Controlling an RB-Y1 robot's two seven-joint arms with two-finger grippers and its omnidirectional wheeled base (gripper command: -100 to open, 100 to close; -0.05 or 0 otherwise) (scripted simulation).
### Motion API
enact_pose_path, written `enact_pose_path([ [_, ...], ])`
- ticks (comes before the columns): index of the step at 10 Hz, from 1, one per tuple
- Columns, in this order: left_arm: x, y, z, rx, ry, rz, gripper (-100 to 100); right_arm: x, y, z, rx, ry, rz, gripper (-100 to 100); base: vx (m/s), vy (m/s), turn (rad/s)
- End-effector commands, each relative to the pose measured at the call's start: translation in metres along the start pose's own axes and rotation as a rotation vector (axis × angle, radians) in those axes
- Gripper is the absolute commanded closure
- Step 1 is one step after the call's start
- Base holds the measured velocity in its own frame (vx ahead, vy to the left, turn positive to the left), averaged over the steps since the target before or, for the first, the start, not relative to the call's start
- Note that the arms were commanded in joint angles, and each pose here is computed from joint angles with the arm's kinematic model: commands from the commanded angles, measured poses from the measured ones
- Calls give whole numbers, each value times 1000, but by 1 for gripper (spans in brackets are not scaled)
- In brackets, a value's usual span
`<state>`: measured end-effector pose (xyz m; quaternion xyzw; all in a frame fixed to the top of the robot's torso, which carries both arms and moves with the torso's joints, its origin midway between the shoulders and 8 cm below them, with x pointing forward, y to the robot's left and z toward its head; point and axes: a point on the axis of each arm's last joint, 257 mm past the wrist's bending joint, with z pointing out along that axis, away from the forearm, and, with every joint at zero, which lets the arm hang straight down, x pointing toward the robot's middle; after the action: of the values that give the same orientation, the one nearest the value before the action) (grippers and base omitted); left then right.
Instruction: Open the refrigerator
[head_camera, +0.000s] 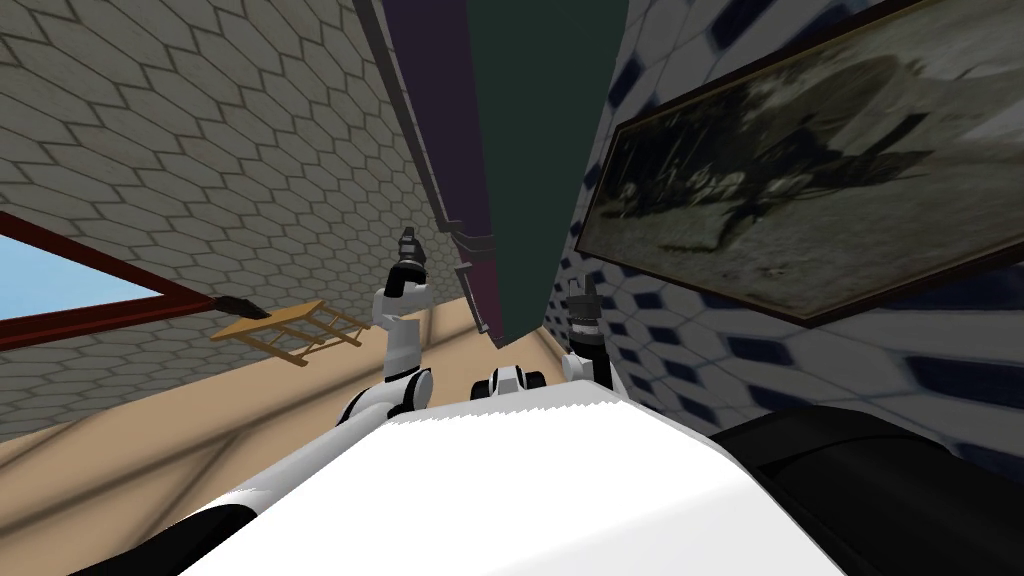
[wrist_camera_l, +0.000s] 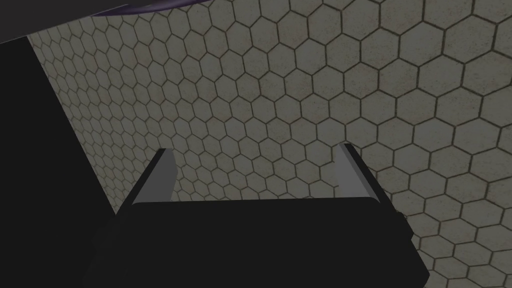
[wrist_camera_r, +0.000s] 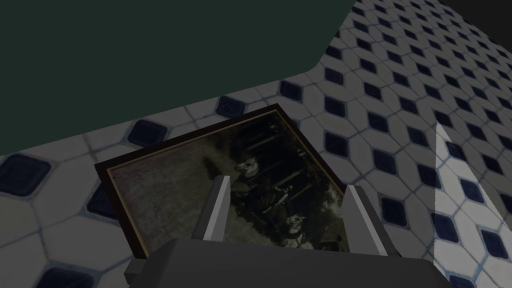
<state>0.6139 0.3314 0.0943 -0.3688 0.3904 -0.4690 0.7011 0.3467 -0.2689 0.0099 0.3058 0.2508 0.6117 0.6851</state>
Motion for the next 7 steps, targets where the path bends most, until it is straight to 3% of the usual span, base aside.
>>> enact_pose_path([
  [1, 6, -2, 19, -35, -5, -33, -100, 0, 0, 0, 0, 0, 0, 0, -25, -59, 65],
  [4, 13, -6, 34, -64, -2, -68, -100, 0, 0, 0, 0, 0, 0, 0, -15, -62, 36],
  [7, 32, -10, 48, -106, 14, -125, -100, 0, 0, 0, 0, 0, 0, 0, -24, -62, 57],
])
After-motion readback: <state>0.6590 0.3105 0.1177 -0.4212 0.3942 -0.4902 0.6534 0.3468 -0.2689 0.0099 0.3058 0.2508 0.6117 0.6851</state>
